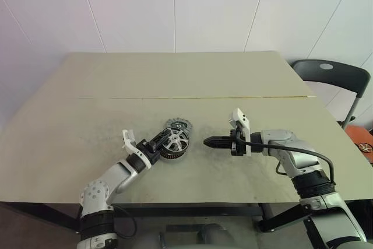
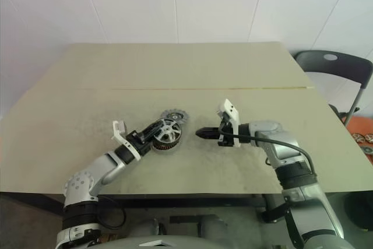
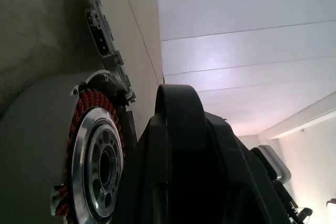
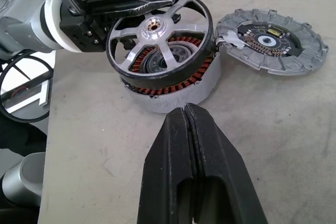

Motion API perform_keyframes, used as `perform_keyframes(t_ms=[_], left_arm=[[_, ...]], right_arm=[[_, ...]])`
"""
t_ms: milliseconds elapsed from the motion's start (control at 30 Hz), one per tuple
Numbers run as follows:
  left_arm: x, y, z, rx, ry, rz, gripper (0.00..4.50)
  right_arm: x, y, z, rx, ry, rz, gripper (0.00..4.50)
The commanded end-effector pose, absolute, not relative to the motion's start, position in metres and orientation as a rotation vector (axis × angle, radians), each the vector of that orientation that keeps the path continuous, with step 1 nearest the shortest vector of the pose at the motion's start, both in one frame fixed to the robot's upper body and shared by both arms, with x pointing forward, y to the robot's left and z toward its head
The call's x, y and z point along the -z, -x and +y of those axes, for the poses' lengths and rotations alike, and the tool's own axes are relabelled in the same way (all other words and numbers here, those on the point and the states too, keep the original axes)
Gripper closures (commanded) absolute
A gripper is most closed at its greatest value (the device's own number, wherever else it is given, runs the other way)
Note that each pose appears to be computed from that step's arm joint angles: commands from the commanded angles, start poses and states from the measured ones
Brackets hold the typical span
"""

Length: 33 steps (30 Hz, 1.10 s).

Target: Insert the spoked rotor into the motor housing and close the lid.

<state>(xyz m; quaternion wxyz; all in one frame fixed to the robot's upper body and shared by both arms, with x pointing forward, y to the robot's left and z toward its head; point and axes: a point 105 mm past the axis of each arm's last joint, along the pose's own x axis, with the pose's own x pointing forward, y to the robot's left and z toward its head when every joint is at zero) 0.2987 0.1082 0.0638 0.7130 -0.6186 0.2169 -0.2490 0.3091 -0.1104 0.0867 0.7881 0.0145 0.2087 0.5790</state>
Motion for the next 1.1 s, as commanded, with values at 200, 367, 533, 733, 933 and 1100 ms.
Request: perform_keyframes(t_ms=[200, 367, 533, 733, 933, 1100], left_arm=[[-0.0507, -0.2986, 0.1114, 0.495, 1.361, 0.513, 4.02], [-0.0516, -0.3009, 0.1163, 0.472, 1.368, 0.484, 4.02], [-0.0523, -0.3, 0.1172, 0.464, 1.374, 0.476, 4.02], [-0.0489, -0.2989, 0.1164, 0.452, 1.376, 0.489, 4.02], [-0.0471, -0.2985, 0.1156, 0.447, 1.37, 0.498, 4.02], [-0.0452, -0.2967, 0.1148, 0.448, 1.332, 0.515, 2.4]], right_arm=[[-0.0986, -0.3134, -0.1061, -1.256, 0.004, 0.388, 4.5], [-0.0975, -0.3141, -0.1064, -1.253, 0.008, 0.388, 4.5], [-0.0975, -0.3149, -0.1066, -1.251, 0.01, 0.387, 4.5], [-0.0974, -0.3162, -0.1068, -1.248, 0.016, 0.384, 4.5], [-0.0966, -0.3169, -0.1076, -1.243, 0.022, 0.385, 4.5], [-0.0957, -0.317, -0.1079, -1.239, 0.026, 0.384, 4.5]])
